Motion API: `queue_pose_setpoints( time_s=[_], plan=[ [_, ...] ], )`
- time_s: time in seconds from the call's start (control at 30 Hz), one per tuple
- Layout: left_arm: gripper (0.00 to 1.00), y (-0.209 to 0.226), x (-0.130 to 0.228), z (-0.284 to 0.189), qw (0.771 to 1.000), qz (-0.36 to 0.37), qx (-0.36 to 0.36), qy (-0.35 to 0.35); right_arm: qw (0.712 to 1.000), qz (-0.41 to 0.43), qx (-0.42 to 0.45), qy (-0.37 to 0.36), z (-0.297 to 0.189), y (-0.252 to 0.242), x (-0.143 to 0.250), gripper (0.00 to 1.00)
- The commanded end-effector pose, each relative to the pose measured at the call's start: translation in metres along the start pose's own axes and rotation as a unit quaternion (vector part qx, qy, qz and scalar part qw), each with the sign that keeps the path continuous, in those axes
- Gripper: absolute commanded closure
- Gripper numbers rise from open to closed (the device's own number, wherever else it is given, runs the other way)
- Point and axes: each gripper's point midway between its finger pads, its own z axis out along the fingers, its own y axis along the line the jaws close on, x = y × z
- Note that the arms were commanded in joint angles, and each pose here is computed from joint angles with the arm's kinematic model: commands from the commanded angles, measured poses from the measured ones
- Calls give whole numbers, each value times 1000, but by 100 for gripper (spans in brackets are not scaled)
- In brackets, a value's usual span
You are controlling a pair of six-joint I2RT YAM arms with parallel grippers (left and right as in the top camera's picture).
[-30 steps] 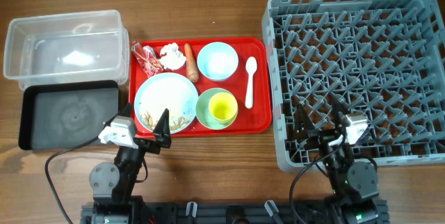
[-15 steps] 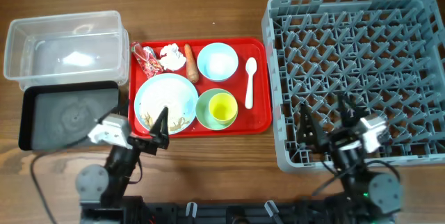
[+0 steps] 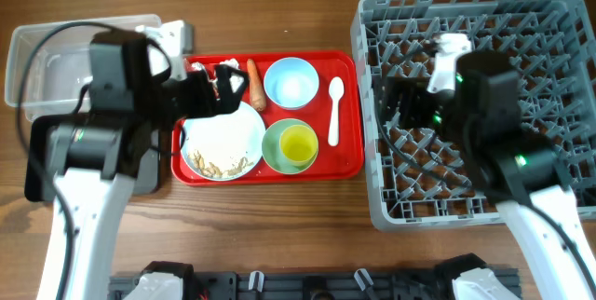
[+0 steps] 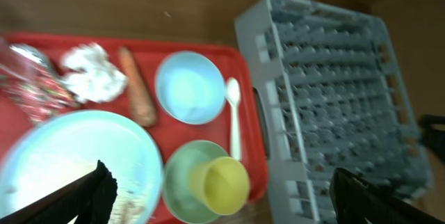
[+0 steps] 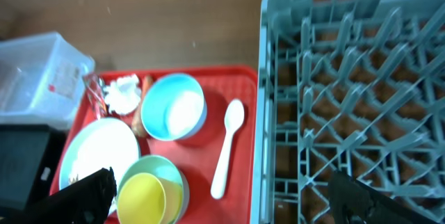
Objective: Sort waste into correct bins and load items into the dishwasher rack
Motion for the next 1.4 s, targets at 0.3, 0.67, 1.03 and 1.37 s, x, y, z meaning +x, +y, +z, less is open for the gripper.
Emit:
queue_pose_setpoints(
  time_s=[0.3, 0.67, 1.03, 1.37],
  plan=[
    [42, 26, 144, 136, 934, 10, -201, 295, 998, 22, 38, 45, 10, -14, 14, 0],
    [96, 15, 100, 112, 948, -56, -152, 276, 998, 28, 22, 59, 10, -9, 20, 0],
    [96, -67, 19, 0, 901, -178, 323, 230, 918, -88, -386, -18, -29, 130, -27, 0],
    [96, -84, 26, -1, 891, -166, 345, 245, 825, -117, -549, 62, -30, 183, 4, 18]
  ],
)
